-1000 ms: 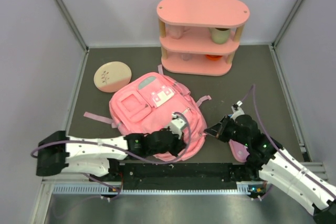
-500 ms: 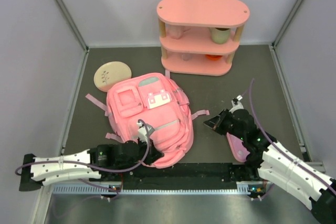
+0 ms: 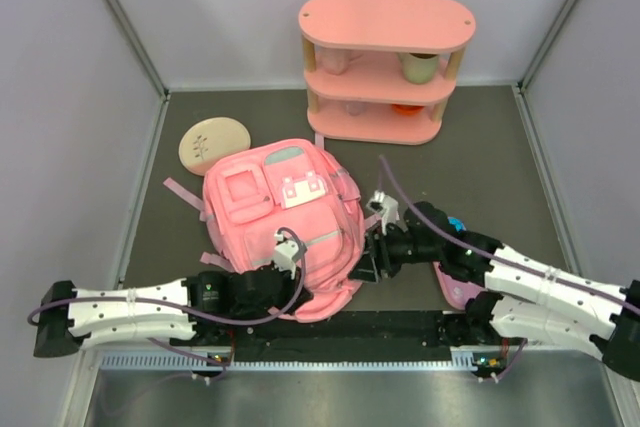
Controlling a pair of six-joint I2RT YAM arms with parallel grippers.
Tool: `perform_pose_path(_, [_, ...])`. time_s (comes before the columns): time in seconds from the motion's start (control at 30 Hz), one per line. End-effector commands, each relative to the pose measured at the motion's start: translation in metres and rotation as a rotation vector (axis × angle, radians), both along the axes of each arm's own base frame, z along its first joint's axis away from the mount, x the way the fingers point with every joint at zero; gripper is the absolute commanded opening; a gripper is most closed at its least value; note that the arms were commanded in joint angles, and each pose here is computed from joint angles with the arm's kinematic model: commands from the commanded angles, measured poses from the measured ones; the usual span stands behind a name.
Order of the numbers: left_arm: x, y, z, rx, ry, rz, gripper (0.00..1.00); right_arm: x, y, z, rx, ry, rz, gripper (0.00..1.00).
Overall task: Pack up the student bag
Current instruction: Zip the student bag at the center of the board.
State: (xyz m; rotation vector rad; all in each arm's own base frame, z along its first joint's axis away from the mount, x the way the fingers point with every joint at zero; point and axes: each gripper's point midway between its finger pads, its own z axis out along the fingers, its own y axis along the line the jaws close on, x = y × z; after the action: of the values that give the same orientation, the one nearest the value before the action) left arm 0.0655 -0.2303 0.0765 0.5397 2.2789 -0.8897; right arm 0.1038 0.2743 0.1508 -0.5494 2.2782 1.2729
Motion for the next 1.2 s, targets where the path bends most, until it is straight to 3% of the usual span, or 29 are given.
perform_pose_path(0.0, [0.007, -0.013, 0.018, -0.047, -0.04, 0.001, 0.0, -0.02, 0.019, -0.002, -0.125, -0.139, 0.209, 0.55])
perform_pose_path(0.07, [0.008, -0.012, 0.021, -0.058, -0.047, 0.007, 0.0, -0.028, 0.024, -0.012, -0.193, -0.154, 0.255, 0.5])
perform_pose_path(0.37, [0.009, 0.001, 0.026, -0.124, -0.051, 0.048, 0.0, -0.016, 0.036, -0.047, -0.388, -0.212, 0.253, 0.5])
perform_pose_path(0.7, [0.008, 0.008, 0.023, -0.124, -0.041, 0.063, 0.0, -0.018, 0.053, -0.059, -0.418, -0.239, 0.263, 0.39])
perform_pose_path(0.77, [0.008, 0.008, 0.022, -0.118, -0.039, 0.06, 0.0, -0.017, 0.057, -0.054, -0.408, -0.253, 0.277, 0.4])
perform_pose_path(0.9, [0.006, 0.007, 0.018, -0.101, -0.033, 0.051, 0.0, -0.017, 0.061, -0.042, -0.388, -0.281, 0.3, 0.52])
perform_pose_path(1.07, [0.005, 0.008, 0.013, -0.09, -0.023, 0.046, 0.0, -0.018, 0.069, -0.026, -0.345, -0.28, 0.3, 0.53])
perform_pose_path(1.17, [0.005, 0.007, 0.013, -0.097, -0.022, 0.046, 0.0, -0.017, 0.072, -0.034, -0.363, -0.25, 0.279, 0.42])
